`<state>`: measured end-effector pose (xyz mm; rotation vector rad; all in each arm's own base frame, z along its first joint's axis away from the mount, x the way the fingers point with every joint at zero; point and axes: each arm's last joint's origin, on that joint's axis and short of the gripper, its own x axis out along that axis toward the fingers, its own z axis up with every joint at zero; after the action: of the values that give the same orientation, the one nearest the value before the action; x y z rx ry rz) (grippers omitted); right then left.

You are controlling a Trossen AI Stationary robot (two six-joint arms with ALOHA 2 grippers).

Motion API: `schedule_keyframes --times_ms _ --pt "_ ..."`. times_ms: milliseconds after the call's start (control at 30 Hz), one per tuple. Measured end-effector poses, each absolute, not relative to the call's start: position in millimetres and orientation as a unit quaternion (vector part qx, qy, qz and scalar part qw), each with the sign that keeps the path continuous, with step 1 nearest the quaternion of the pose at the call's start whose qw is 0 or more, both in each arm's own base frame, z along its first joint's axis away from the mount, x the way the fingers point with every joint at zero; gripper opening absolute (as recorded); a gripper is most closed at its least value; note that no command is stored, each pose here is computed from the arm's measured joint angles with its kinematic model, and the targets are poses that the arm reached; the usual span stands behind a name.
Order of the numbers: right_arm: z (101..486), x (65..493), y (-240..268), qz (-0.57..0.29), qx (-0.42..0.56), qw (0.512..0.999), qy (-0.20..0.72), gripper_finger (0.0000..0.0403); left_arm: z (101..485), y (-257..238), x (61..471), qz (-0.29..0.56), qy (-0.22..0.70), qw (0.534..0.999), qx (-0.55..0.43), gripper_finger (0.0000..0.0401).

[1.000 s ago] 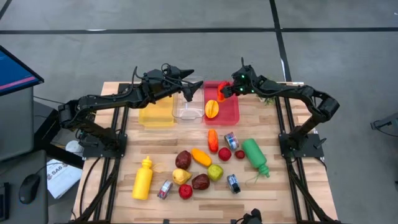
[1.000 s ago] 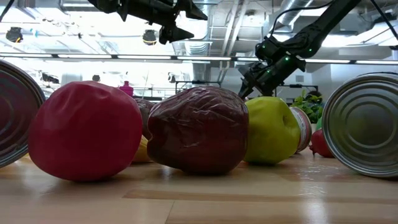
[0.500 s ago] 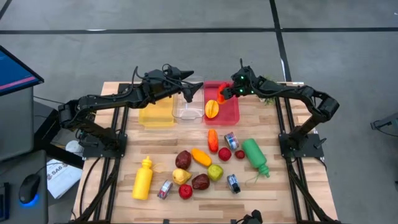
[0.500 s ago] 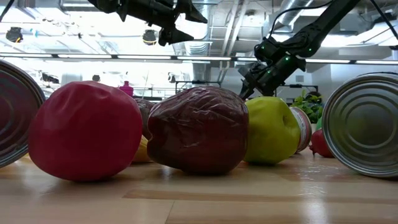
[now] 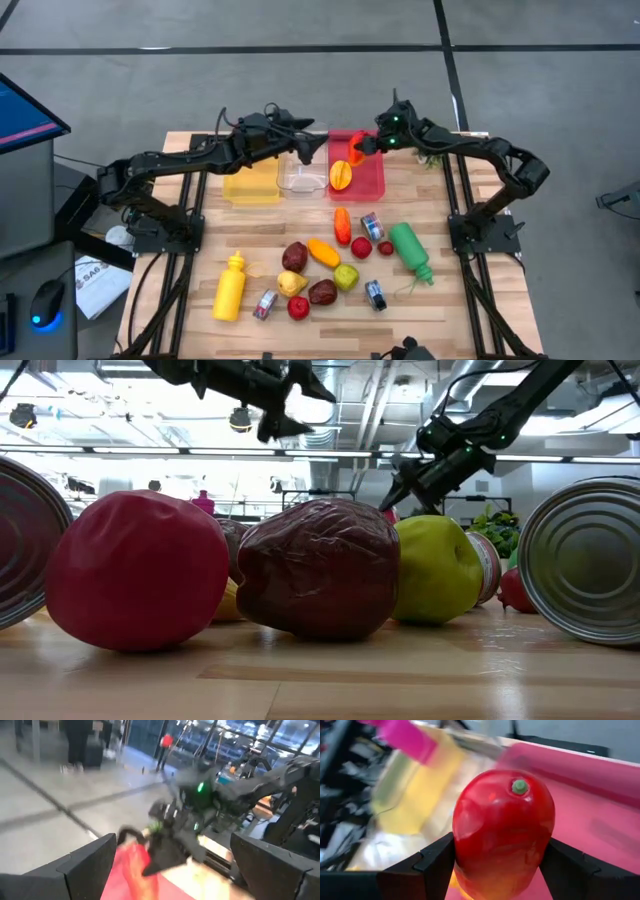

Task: Pick & Place Food Item
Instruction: Put the left orange mango into the pink bin

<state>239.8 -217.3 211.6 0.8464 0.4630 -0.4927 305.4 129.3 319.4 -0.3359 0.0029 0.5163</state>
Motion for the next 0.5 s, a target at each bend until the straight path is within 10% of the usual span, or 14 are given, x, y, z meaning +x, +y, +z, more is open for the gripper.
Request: schedule_keyframes --times_ms 500 --pt "236 241 -200 -0.148 0.166 0.945 0.239 0.0256 251 147 360 0.233 -0.042 0.948 -0.212 0.0379"
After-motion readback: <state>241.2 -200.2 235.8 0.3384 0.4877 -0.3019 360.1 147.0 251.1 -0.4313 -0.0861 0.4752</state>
